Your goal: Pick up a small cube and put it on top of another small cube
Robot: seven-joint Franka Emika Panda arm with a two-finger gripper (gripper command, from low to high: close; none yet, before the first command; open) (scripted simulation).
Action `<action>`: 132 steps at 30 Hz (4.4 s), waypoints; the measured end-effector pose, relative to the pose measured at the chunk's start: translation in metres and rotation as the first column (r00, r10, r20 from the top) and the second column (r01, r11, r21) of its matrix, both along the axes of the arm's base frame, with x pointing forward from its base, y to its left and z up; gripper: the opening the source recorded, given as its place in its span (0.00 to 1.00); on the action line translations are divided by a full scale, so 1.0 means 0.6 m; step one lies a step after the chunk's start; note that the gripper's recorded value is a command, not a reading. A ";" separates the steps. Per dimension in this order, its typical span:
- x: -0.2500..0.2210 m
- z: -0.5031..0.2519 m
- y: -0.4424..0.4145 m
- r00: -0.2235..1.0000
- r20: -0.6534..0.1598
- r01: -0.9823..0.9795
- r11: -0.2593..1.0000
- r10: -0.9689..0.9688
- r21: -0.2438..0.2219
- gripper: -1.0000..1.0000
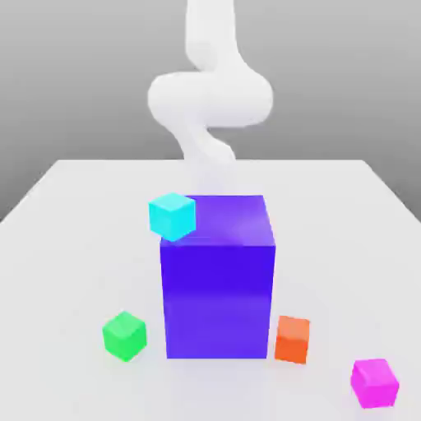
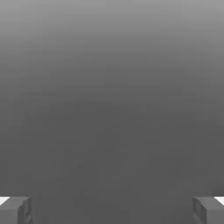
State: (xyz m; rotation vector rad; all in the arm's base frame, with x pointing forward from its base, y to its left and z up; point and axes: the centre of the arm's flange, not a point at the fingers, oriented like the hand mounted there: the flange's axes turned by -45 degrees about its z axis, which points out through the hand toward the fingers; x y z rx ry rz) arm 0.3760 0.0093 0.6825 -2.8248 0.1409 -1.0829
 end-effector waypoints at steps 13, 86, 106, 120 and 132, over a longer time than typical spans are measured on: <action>0.175 -0.303 0.158 0.852 -0.480 0.400 0.851 -0.209 0.340 0.50; 0.196 -0.596 -0.100 0.843 -0.534 -0.040 0.983 -0.064 -0.181 0.00; 0.076 -0.622 -0.286 0.577 -0.659 -0.766 0.599 0.481 -0.233 0.00; -0.033 -0.725 -0.265 0.098 -0.675 -0.995 0.054 0.731 -0.086 0.00; -0.033 -0.805 -0.255 0.082 -0.667 -0.996 0.037 0.741 -0.082 0.00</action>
